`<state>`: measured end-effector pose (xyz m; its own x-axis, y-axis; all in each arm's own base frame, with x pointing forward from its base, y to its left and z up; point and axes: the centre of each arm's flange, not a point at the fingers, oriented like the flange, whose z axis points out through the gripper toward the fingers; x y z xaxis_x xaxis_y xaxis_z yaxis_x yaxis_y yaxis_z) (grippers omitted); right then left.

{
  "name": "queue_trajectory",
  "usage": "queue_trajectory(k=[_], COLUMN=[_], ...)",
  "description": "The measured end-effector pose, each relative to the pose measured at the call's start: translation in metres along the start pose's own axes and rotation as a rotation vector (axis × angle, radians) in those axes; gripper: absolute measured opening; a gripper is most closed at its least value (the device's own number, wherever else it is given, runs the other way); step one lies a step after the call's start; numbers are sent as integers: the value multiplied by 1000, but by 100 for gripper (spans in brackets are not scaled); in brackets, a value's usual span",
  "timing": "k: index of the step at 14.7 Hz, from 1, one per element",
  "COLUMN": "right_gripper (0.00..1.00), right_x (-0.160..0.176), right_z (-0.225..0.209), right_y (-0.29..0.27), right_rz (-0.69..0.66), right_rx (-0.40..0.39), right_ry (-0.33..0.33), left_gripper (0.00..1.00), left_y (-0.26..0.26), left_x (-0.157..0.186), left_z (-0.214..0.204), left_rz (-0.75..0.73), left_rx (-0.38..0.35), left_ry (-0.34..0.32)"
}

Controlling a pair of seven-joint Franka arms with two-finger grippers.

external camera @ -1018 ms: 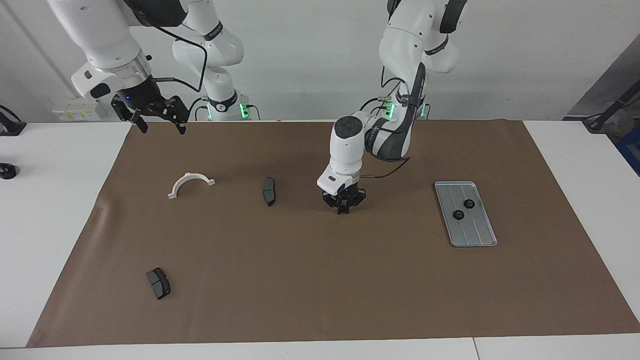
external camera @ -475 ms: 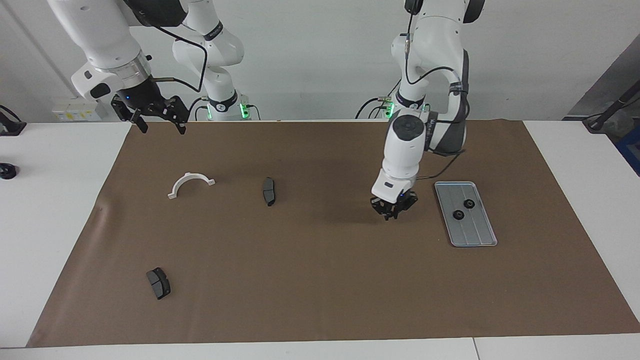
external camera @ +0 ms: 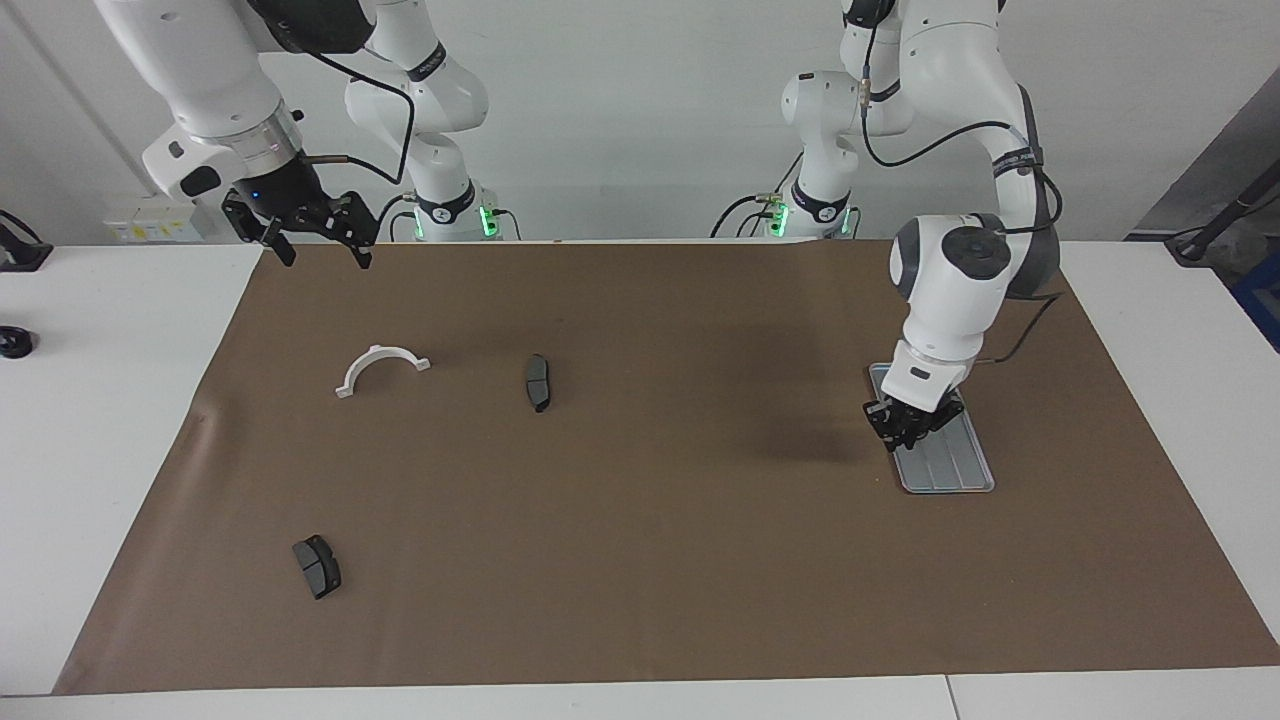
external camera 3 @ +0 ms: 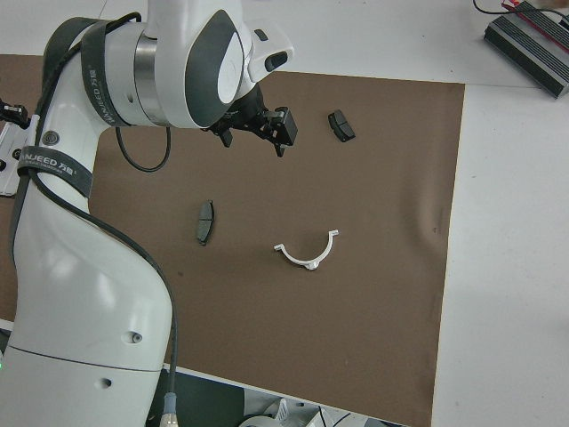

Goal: Pick bearing gear from pile to tray

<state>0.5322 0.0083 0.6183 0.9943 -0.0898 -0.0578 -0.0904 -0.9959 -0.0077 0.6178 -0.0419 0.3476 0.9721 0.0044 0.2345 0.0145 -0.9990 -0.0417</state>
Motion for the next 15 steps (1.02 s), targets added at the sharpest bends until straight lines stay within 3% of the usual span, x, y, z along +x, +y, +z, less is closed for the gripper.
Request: queue_trajectory(k=[11,12,15], right_gripper=[100,100,100], right_x=[0,0,0], right_z=[0,0,0], right_y=[0,0,0], right_rz=[0,0,0], right_rx=[0,0,0], right_ry=[0,0,0], left_gripper=[24,29,62], left_y=[-25,-25,-25], left_x=[-4,-4,-3], left_z=[33,35,35], left_rz=[64,71,87], left_rx=[-13,-14,-14], left_ry=[4,5,12])
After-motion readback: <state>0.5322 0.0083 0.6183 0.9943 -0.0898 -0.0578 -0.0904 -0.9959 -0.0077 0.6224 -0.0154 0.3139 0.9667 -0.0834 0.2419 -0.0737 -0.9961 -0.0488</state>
